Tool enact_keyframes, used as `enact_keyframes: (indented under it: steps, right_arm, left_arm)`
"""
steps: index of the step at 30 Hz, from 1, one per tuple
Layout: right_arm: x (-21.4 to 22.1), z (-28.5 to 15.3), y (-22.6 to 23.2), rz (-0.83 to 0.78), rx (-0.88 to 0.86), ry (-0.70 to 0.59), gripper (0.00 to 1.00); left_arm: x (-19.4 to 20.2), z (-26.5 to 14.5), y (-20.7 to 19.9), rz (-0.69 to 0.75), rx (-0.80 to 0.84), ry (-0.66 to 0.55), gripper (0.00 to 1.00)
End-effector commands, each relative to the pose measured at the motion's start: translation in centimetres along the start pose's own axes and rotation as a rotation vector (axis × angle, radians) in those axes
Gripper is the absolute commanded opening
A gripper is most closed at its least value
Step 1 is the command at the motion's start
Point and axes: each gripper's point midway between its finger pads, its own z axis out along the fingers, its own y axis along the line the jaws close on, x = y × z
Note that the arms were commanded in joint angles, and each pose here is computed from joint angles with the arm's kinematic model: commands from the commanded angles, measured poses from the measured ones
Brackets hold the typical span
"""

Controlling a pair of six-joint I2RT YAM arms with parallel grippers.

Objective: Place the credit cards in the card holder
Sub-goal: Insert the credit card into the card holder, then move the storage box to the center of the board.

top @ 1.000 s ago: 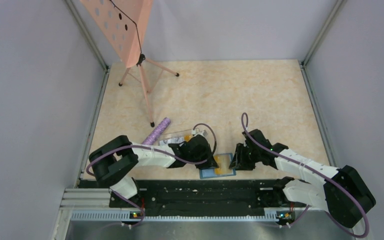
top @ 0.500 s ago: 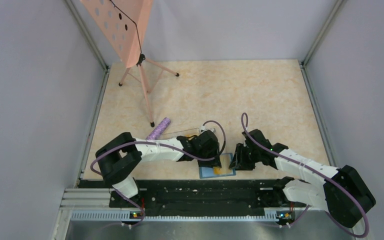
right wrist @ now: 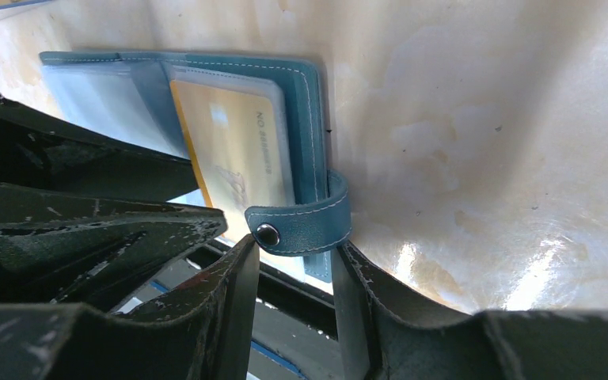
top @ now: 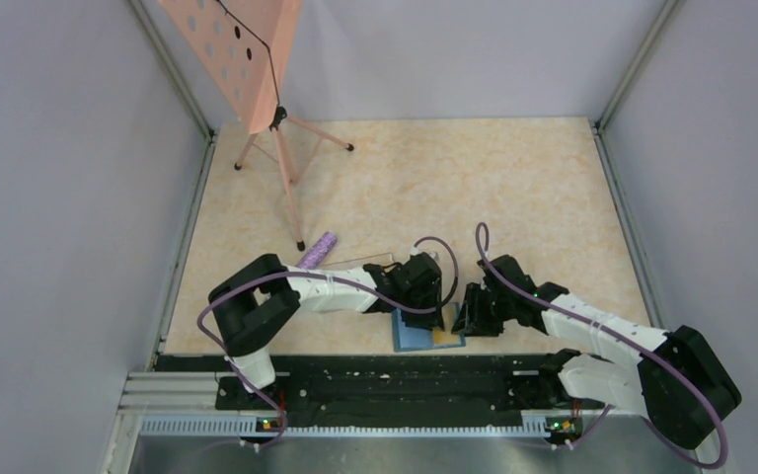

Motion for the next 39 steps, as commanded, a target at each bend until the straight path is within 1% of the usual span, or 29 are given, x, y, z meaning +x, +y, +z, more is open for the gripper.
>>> enact_keyframes:
  steps: [1,4,6,12,15,20,26,28,32,35,39]
  right_arm:
    - [-0.4,0.1,0.2,-0.012,-0.006,-0.009,0.38]
    - [-0.5,0.0,0.3,-0.012,-0.011,-0.01,0.38]
    - [-0.5,0.0,0.4,-0.016,-0.015,-0.012,0.38]
    - [-1.1,-0.7,0.7,-0.021,-0.003,-0.032,0.38]
    - [-1.7,-1.4,1.0,-0.036,0.015,-0.042,0.41]
    - [-3.7,-3.1,2.8,-0.075,0.019,-0.081,0.48]
    - [-5.8,-3.9,5.3,-0.103,-0.004,-0.095,0.52]
    - [-6.3,-3.6,6.0,-0.112,-0.013,-0.089,0.52]
    - [-7.2,-2.9,8.0,-0.135,-0.032,-0.081,0.53]
    - [-7.8,-2.3,9.8,-0.16,-0.05,-0.079,0.52]
    - [-8.4,-1.2,12.6,-0.199,-0.077,-0.068,0.51]
  left_arm:
    - [0.0,1.1,-2.5,0.017,0.088,0.012,0.38]
    - [0.0,0.9,-3.7,0.002,0.142,0.006,0.38]
    - [-0.1,0.7,-3.6,0.002,0.132,-0.001,0.39]
    - [-1.3,-1.7,-1.4,0.076,-0.027,-0.061,0.46]
    - [-2.4,-3.8,0.2,0.101,-0.133,-0.123,0.48]
    - [-4.2,-7.6,1.6,0.132,-0.227,-0.229,0.51]
    - [-5.1,-10.1,2.8,0.128,-0.16,-0.262,0.51]
    - [-5.2,-10.7,4.2,0.09,-0.149,-0.263,0.5]
    - [-5.4,-12.1,7.2,-0.017,-0.057,-0.275,0.5]
    - [-5.9,-13.7,9.7,-0.087,-0.011,-0.33,0.5]
    - [-6.5,-15.9,13.1,-0.157,-0.019,-0.391,0.5]
